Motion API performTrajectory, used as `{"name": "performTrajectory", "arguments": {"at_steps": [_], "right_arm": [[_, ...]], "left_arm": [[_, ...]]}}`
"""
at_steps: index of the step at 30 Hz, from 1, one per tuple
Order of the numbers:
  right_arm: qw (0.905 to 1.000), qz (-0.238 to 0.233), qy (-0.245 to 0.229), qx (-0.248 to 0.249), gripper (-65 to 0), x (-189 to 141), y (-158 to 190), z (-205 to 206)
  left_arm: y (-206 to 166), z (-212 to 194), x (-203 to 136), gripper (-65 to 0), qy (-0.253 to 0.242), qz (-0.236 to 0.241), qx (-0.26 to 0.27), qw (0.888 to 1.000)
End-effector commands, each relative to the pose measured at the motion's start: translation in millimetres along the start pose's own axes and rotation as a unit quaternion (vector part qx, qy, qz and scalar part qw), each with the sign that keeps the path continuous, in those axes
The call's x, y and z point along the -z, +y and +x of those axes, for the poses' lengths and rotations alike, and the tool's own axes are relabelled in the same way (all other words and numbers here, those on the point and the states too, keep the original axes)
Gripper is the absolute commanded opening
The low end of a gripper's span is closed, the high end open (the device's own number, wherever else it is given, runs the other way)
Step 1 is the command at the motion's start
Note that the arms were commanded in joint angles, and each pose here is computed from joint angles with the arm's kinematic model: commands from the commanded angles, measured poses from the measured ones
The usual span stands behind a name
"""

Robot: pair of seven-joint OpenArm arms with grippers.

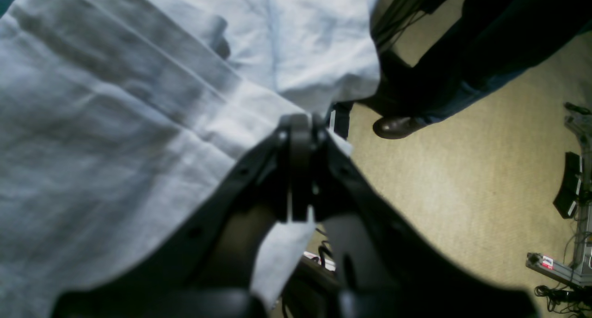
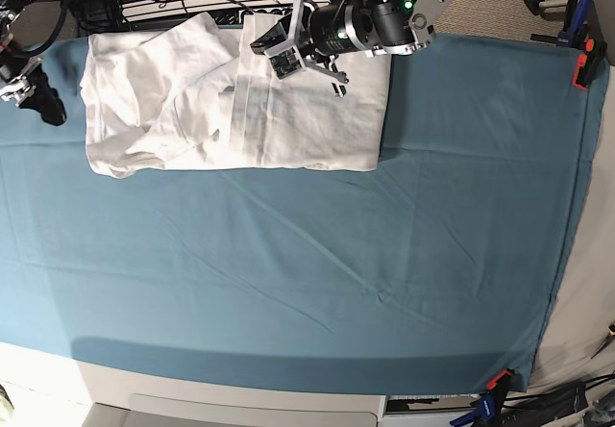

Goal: Fold the T-shirt properly
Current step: 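Grasp the shirt's collar end with the right gripper and lift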

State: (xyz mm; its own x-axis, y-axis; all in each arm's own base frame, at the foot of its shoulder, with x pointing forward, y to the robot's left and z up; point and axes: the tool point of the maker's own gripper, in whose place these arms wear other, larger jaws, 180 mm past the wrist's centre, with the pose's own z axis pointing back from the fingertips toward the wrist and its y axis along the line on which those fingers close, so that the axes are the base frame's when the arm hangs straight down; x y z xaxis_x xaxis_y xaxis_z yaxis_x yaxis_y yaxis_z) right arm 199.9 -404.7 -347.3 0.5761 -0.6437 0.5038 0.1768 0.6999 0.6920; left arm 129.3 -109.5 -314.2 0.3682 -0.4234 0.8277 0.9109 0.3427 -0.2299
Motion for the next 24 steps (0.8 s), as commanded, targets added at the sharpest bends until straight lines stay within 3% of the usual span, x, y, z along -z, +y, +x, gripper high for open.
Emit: {"name": "performTrajectory", "arguments": {"at_steps": [1,13,24], "right_arm": [[0.9996,0.009,-0.019,-0.021,-29.5,-5,9,22],[0.9960,0.008,0.081,-0.036,-29.6,26,13,-20],[0.9970,0.040,0.061,-0.028,-29.6,29,25,-13]], "left_arm": [[-3,14,-2,-65.0,-0.027,-0.006,0.003,1.000],[-3,14,-2,-65.0,-0.027,-0.006,0.003,1.000],[-3,14,-2,-65.0,-0.027,-0.006,0.003,1.000]]}}
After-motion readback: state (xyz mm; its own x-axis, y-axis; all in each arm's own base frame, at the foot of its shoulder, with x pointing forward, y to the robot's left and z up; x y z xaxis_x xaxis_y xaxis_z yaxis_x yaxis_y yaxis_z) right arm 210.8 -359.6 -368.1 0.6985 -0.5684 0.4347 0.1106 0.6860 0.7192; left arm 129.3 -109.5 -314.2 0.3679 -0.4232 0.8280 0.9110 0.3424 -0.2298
